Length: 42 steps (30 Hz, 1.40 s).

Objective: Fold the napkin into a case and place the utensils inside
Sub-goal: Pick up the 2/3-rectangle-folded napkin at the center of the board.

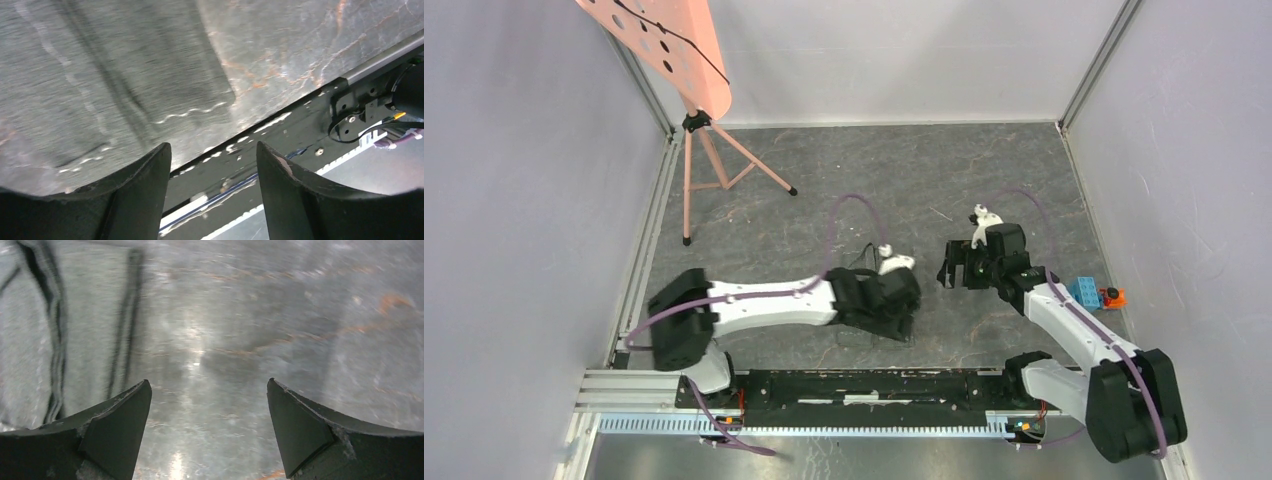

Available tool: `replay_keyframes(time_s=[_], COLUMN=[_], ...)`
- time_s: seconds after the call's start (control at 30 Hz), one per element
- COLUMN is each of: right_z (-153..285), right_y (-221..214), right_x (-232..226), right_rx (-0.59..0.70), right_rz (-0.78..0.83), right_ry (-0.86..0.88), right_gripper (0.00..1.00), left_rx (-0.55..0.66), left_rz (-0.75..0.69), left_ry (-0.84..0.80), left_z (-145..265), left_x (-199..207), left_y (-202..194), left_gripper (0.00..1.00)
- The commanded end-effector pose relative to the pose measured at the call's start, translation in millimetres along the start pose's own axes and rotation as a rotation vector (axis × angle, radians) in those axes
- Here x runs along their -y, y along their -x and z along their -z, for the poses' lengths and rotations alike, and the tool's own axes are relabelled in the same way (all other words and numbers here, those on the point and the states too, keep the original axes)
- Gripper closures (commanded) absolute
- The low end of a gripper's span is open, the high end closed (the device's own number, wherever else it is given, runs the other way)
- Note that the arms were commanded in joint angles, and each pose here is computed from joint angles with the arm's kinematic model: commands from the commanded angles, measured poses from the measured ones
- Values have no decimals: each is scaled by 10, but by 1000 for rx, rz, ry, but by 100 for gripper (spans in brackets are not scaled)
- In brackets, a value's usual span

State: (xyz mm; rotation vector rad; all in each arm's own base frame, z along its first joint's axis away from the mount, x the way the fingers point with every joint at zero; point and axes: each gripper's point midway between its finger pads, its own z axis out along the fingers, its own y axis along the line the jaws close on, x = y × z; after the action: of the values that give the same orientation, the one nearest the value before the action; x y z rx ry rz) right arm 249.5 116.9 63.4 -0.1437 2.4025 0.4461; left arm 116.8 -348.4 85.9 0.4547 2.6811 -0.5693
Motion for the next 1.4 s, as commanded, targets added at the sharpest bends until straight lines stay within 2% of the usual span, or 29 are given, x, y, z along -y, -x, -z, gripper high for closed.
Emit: replay_keyframes(time_s=[0.0,0.13,0.23,0.7,0.83,0.93,1.07,1.2,1.37], right_z=[-33,-28,-4,42,43,7,-43,-63,-64], right_y=[-74,-82,-58,-131,-151,-182,-234,-138,-29], right_x=[287,417,489,497,445,387,232,-12,-277], right_rx=[-14,-17,5,25,32,55,57,106,122], right_rz=[-136,-149,-155,-158,-136,-128,-174,-263,-354], right_ry=[-70,-99,-114,-57,-19,29,154,307,440], right_gripper=[9,8,8,7,6,2,2,2,2], left_rx=[-8,-30,-17,-32,-24,-2,56,107,121], left_rz=[-22,-91,-117,-127,-147,-155,-158,-144,-128], left_ry=[201,364,416,506,537,539,495,432,403], left_z=[-110,-283,-382,-708,-757,-741,-608,-439,-296], left_x=[169,203,256,264,187,165,202,249,234], left_y=[-71,-84,-56,-85,-84,-48,70,161,171], left_gripper=[29,29,28,35,44,62,78,88,91])
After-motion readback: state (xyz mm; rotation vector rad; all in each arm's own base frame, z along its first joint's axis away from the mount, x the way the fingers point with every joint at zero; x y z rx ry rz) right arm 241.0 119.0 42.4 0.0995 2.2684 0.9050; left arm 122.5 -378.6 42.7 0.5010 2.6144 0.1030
